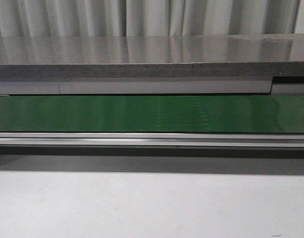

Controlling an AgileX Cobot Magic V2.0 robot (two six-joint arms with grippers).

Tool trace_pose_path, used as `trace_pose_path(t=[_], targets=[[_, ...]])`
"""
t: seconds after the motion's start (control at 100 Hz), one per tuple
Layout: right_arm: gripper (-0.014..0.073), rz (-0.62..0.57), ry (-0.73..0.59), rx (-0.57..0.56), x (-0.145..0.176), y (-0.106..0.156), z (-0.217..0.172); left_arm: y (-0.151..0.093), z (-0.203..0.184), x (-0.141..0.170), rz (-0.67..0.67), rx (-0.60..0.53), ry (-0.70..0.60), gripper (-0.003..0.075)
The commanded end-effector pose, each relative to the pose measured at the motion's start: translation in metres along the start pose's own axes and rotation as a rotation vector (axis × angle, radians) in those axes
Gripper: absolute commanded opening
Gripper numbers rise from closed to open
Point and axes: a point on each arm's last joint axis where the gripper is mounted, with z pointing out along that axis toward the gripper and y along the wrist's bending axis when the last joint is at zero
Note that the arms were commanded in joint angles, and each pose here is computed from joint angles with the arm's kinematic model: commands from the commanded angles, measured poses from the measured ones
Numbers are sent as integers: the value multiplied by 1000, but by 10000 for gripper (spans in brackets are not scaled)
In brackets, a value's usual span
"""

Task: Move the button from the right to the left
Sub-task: 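Close the right gripper around the button's black body, then lift the button and carry it over the conveyor belt with the right gripper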

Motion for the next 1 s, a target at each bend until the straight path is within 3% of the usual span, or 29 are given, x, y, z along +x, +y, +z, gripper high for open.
trace_pose_path(t=[0.0,0.45,0.61,0.99], targets=[[90,1,-102,25,-13,-7,-35,0,-2,5,-7,-1,-75,-20],[90,55,-165,-66,-27,1,-142,0,-2,5,-7,-1,-75,-20],[91,-13,-164,-99,-24,29,-167,0,-2,5,-7,-1,-75,-20],[91,-217,-62,-255,-6,127,-192,0,-2,5,-7,-1,-75,-20]])
